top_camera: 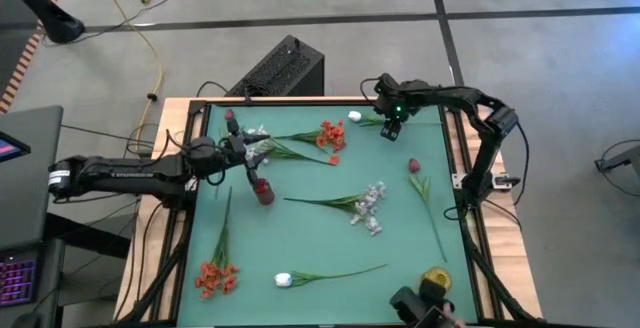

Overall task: Sort flowers into vase by color
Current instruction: Put the top white flower into the yellow vase

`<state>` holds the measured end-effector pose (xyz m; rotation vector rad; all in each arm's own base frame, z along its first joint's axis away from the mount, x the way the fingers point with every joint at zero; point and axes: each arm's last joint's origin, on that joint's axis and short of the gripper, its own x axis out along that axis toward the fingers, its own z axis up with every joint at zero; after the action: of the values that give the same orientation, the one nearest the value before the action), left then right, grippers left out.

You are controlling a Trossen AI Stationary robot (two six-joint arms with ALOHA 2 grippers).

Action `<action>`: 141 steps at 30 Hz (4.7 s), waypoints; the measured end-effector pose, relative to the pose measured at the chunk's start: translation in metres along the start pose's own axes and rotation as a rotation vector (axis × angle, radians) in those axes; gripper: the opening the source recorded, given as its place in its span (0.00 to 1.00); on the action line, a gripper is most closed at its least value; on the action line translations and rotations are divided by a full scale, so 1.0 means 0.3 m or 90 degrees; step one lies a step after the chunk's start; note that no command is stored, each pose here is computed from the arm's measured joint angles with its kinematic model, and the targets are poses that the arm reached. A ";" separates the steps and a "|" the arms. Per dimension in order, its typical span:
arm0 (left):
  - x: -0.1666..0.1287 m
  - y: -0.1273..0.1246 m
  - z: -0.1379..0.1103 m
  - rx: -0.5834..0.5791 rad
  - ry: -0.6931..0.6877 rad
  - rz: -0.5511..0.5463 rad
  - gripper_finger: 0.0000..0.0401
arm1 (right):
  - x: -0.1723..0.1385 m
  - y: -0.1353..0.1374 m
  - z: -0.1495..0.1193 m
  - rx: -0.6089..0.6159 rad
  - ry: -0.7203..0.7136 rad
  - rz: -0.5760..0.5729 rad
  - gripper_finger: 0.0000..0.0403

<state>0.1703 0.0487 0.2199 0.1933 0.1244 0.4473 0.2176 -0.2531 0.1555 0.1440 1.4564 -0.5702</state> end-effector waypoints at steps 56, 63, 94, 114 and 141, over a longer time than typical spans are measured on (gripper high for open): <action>0.002 0.007 -0.002 -0.011 -0.001 -0.010 0.45 | -0.254 -0.041 0.093 -0.017 -0.107 0.134 0.08; 0.002 0.003 -0.001 -0.016 -0.006 -0.033 0.45 | -0.142 -0.033 0.071 -0.013 -0.101 0.132 0.41; 0.001 0.004 0.002 -0.006 -0.012 -0.032 0.45 | -0.027 0.005 0.083 -0.064 0.017 0.058 0.07; 0.003 0.006 0.026 0.006 -0.034 -0.044 0.45 | -0.776 0.190 -0.094 -0.045 -0.500 0.380 0.04; 0.002 0.008 0.040 -0.038 -0.061 -0.042 0.45 | -0.928 0.701 -0.738 -0.094 -0.718 0.620 0.04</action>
<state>0.1719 0.0494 0.2322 0.1509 0.0227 0.3753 0.1115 0.0999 0.3423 0.3207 0.2152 0.2733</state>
